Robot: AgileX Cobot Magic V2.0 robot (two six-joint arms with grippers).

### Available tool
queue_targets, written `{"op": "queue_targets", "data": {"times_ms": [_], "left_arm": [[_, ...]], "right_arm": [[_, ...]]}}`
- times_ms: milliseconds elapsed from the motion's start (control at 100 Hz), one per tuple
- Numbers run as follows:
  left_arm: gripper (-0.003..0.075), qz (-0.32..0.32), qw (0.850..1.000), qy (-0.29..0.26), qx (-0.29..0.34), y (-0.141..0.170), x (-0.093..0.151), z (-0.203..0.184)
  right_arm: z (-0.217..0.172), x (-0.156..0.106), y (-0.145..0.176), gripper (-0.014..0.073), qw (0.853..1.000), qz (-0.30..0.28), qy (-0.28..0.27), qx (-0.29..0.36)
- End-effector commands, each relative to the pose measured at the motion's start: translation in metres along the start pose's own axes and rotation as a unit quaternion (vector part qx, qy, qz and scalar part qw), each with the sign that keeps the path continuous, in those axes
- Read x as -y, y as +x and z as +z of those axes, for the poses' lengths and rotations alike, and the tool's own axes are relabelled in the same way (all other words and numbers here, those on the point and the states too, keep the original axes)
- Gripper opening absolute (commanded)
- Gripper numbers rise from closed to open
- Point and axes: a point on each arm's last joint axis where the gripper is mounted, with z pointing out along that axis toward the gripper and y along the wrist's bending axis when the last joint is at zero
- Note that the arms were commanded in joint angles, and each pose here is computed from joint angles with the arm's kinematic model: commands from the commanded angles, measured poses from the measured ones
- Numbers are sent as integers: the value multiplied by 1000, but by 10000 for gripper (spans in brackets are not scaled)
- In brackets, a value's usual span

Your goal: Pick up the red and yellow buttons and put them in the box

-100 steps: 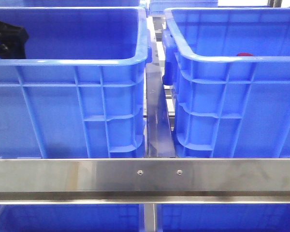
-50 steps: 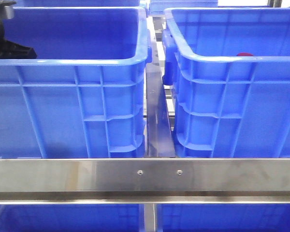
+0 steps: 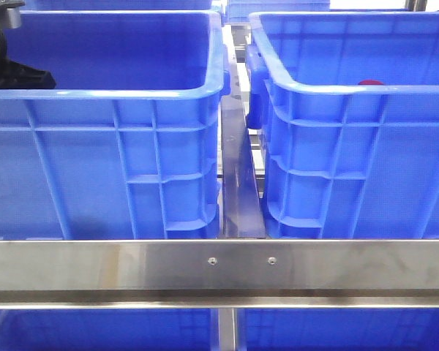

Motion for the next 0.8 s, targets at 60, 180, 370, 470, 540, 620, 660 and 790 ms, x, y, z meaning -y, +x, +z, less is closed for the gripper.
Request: {"op": "queue_targets", "data": {"times_ms": [60, 180, 370, 470, 540, 620, 660, 790], "left_arm": [[-19, -2, 998, -1, 62, -18, -1, -32], [-19, 3, 996, 2, 85, -22, 3, -56], [-19, 28, 988, 23, 149, -24, 25, -118], [-19, 48, 981, 43, 184, -20, 42, -152], [-19, 66, 974, 62, 206, -14, 56, -175], [-19, 88, 967, 87, 221, -5, 72, -199], [-19, 100, 964, 102, 225, -1, 81, -208], [-19, 144, 948, 153, 237, 17, 110, -236]], "right_arm": [[0, -3, -8, -68, 999, 40, -18, 11], [0, -3, -9, -68, 999, 40, -19, 11], [0, -4, -9, -68, 999, 40, -22, 12], [0, -4, -9, -68, 999, 40, -25, 14], [0, -4, -9, -68, 999, 40, -25, 14], [0, -4, -9, -68, 999, 40, -25, 14], [0, -4, -9, -68, 999, 40, -25, 14], [0, -4, -9, -68, 999, 40, -25, 14]]}}
